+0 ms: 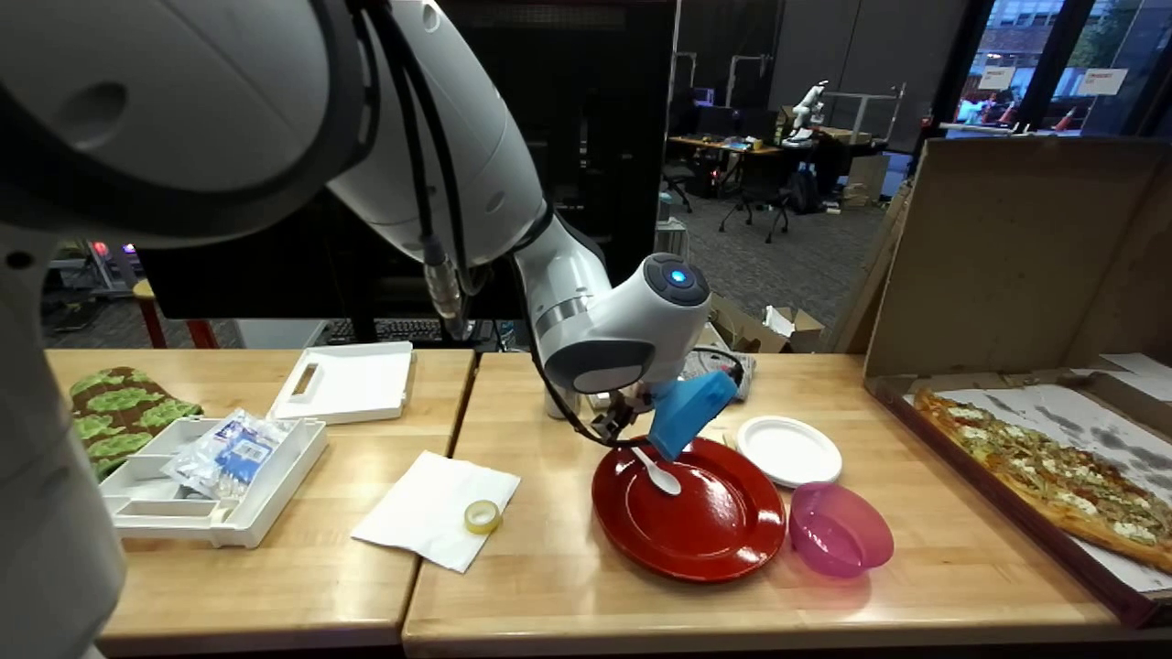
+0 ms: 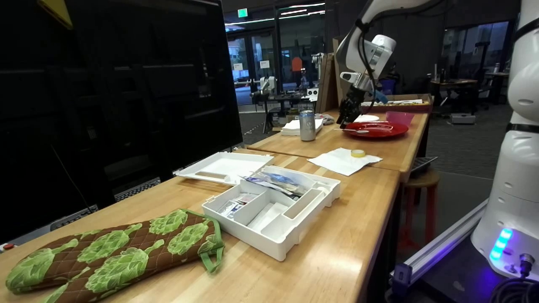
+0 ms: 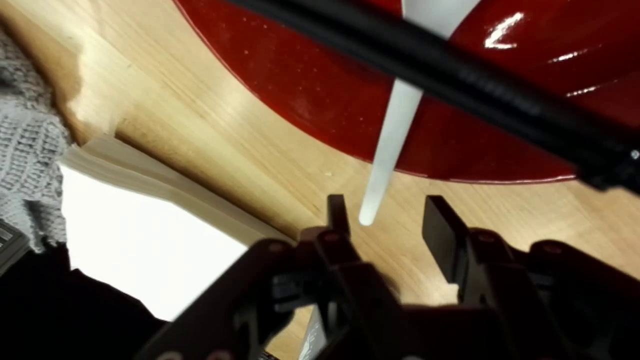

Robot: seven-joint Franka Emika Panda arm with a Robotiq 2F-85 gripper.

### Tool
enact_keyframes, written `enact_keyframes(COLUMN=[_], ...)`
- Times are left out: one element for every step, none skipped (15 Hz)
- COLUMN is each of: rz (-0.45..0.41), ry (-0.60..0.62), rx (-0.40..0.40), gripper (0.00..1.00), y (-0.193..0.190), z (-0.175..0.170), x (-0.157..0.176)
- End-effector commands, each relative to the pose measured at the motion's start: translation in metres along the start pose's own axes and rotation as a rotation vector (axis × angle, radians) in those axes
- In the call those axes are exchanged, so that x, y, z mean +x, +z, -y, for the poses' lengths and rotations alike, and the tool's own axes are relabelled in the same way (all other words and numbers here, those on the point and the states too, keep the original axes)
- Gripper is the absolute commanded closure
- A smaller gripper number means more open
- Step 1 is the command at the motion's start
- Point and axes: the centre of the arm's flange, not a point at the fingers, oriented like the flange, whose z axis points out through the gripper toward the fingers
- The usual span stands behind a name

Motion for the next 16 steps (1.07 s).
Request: enact_keyframes(rz=[-0.015, -0.016, -0.02, -0.02, -0.018, -0.016, -0.008, -0.001, 0.009, 0.021, 0.032, 0.053, 0.074, 0.097, 0.121, 0.136], ry=[-0.044, -0.065, -0.12, -0.189, -0.25, -0.306, -0.363, -0.42, -0.478, -0.537, -0.598, -0.66, -0.723, -0.778, -0.83, -0.882], rx=[-0.025, -0.029, -0.029, -0.02, -0.001, 0.013, 0.033, 0.051, 0.072, 0.093, 0.111, 0.125, 0.137, 0.147, 0.162, 0.182], gripper=[0.24, 0.18, 0.12, 0.04, 0.01, 0.0, 0.0, 0.0, 0.0, 0.0, 0.0, 0.0, 0.0, 0.0, 0.0, 0.0], y=[-0.014, -0.017, -0.023, -0.028, -0.032, -0.034, -0.036, -0.038, -0.04, -0.042, -0.044, -0.049, -0.053, -0.056, -0.061, -0.064], z=[0.004, 0.007, 0.013, 0.019, 0.028, 0.036, 0.045, 0.055, 0.065, 0.076, 0.086, 0.095, 0.104, 0.112, 0.119, 0.127], x=[0.013, 0.018, 0.026, 0.034, 0.043, 0.051, 0.059, 0.068, 0.075, 0.082, 0.087, 0.091, 0.095, 0.099, 0.101, 0.104])
